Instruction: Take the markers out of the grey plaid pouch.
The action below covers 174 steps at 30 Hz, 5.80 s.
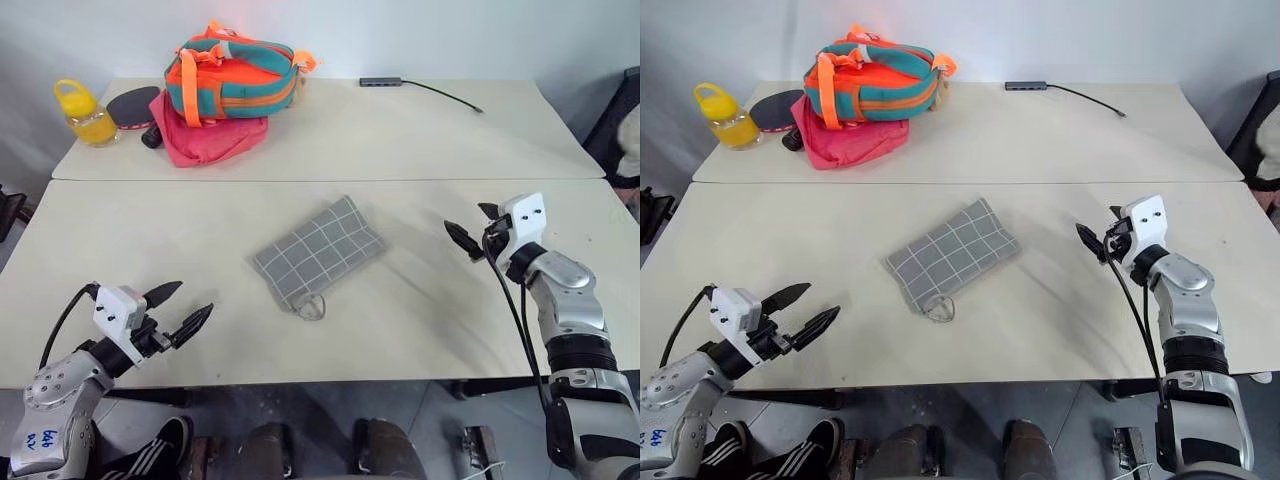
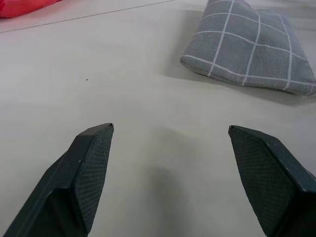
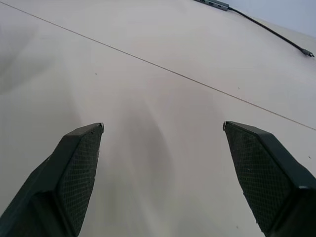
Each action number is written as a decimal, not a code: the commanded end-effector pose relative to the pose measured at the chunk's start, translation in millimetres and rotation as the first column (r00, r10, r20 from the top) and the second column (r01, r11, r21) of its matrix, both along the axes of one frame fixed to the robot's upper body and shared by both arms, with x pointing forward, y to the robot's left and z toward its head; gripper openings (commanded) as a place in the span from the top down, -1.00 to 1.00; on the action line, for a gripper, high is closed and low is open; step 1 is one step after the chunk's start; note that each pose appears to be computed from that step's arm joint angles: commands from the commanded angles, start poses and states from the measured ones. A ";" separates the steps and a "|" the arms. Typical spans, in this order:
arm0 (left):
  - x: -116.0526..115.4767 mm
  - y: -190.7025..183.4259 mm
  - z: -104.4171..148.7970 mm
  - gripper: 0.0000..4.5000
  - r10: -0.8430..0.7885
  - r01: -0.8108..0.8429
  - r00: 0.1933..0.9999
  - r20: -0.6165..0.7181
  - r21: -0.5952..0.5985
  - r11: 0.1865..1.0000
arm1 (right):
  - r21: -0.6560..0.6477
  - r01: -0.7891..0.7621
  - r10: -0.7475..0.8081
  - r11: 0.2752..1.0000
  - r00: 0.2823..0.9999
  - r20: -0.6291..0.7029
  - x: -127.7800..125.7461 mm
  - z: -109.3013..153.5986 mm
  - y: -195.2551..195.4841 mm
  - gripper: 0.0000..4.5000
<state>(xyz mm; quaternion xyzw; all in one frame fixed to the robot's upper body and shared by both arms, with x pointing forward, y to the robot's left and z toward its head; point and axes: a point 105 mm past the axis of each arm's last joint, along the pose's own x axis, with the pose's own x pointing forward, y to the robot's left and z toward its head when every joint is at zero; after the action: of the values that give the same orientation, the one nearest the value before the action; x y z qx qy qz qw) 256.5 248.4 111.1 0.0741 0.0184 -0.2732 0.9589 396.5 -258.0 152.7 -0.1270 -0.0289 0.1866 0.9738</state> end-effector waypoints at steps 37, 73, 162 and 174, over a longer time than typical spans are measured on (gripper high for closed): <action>23.3 -52.4 4.5 -0.78 -0.270 0.095 0.916 0.298 0.492 0.865 | -0.034 -0.372 0.368 0.928 0.926 -0.085 7.9 -40.7 193.0 1.00; 47.9 -110.8 4.9 0.99 -0.386 0.165 0.839 0.382 0.497 0.852 | -0.017 -0.404 0.405 0.914 0.914 0.003 2.4 -13.2 185.8 1.00; 40.4 -97.8 16.6 1.00 -0.275 0.168 0.894 0.355 0.305 0.937 | 0.052 -0.511 0.510 0.858 0.835 -0.208 -68.4 23.5 58.9 -0.19; 44.7 -109.9 23.2 1.00 -0.283 0.209 0.892 0.352 0.233 0.950 | -0.159 -0.640 0.651 0.752 0.759 0.023 -78.0 42.7 169.7 0.99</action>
<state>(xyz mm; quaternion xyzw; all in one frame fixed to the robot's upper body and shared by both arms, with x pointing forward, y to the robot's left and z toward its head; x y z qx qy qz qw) 305.0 143.6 120.4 0.2199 -0.1245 -0.3653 0.8959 318.5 -92.0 186.8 -0.1474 -0.0606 0.5266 0.8351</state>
